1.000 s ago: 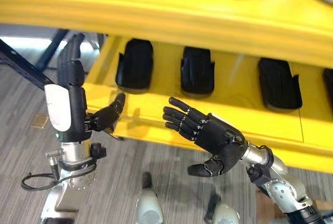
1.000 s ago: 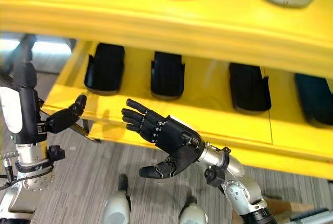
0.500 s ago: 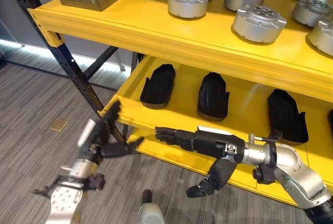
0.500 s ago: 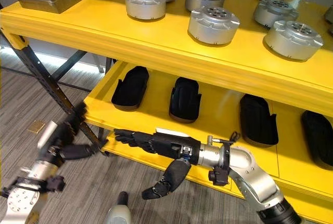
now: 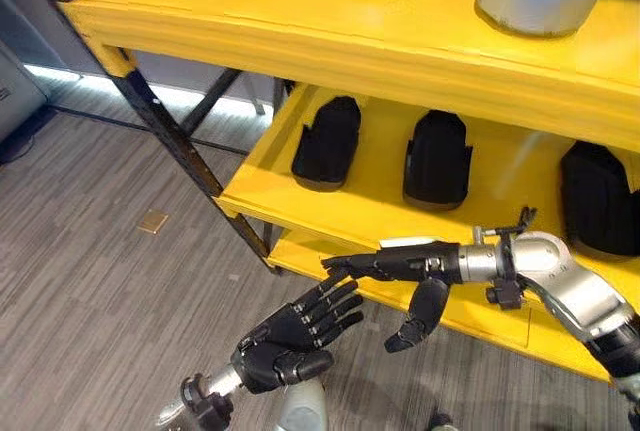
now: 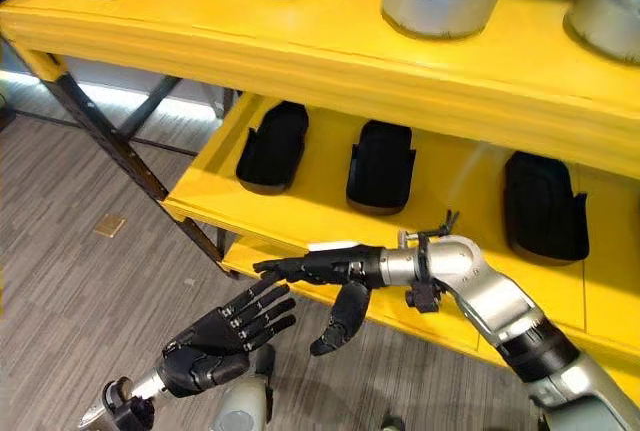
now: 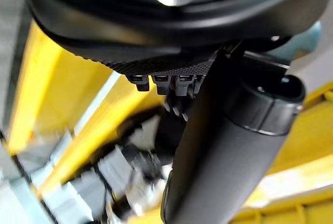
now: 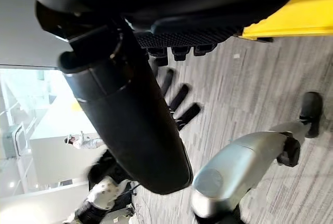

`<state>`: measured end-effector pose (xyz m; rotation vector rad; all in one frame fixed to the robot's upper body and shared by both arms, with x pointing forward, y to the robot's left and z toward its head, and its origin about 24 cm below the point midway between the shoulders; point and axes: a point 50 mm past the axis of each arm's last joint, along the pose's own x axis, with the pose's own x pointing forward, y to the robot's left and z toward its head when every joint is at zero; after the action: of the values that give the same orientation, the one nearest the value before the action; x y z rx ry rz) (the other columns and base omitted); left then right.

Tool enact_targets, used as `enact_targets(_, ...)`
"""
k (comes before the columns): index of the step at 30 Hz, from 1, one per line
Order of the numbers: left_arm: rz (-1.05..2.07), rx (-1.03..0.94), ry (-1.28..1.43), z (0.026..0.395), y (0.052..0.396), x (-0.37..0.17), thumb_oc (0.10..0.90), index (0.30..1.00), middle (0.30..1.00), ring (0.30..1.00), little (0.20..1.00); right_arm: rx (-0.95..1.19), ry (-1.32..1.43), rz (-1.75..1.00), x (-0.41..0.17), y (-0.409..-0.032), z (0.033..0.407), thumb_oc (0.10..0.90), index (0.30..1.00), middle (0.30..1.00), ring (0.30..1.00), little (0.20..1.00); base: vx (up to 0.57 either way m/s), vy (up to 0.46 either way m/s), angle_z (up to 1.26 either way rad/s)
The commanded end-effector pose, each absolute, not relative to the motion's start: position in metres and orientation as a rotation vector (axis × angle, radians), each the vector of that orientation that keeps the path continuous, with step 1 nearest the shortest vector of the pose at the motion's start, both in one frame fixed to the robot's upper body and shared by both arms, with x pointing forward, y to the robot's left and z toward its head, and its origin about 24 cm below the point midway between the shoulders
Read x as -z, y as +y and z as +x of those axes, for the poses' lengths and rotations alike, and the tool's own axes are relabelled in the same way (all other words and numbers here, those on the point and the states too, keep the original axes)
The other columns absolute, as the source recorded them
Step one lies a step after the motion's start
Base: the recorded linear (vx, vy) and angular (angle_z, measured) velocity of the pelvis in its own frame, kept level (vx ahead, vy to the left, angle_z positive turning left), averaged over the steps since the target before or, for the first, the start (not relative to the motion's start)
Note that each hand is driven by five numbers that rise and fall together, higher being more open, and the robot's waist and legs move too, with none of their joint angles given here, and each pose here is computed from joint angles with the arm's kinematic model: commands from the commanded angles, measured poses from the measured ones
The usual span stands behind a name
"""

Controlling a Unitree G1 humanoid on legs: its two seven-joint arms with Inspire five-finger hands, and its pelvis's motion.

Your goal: Move parts from the plastic box to the shelf.

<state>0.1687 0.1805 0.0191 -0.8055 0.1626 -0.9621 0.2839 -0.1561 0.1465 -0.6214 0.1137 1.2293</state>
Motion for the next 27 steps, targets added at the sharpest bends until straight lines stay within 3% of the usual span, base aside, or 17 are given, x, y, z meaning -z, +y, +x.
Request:
enact_targets(1, -0.799, 1.06, -0.093, 0.18, 0.185, -0.061, 0.9, 1.0, 1.0, 1.0, 1.0, -1.17, -0.262, -0.691, -0.222, -0.137, 0.293, 0.9, 1.0, 1.0, 1.0, 1.0, -0.09, -0.022, 0.06)
enact_targets(11, -0.73, 1.075, -0.279, 0.19, 0.191, -0.087, 0.9, 1.0, 1.0, 1.0, 1.0, -1.151, -0.387, -0.559, -0.227, -0.13, 0.288, 0.9, 1.0, 1.0, 1.0, 1.0, -0.03, 0.087, 0.02)
enact_targets(17, -0.701, 1.17, -0.239, 0.197, 0.183, -0.097, 0.9, 1.0, 1.0, 1.0, 1.0, -1.182, -0.379, -0.486, -0.207, -0.116, 0.279, 0.9, 1.0, 1.0, 1.0, 1.0, 0.05, 0.165, -0.11)
enact_targets(21, -0.677, 1.069, -0.228, 0.205, 0.181, -0.097, 0.9, 1.0, 1.0, 1.0, 1.0, -1.249, -0.358, -0.418, -0.197, -0.095, 0.273, 0.9, 1.0, 1.0, 1.0, 1.0, 0.13, 0.148, -0.5)
enact_targets(27, -0.766, 1.121, -0.123, 0.196, 0.171, -0.083, 0.9, 1.0, 1.0, 1.0, 1.0, -1.244, -0.302, -0.36, -0.191, -0.098, 0.265, 0.9, 1.0, 1.0, 1.0, 1.0, 0.1, -0.077, -0.27)
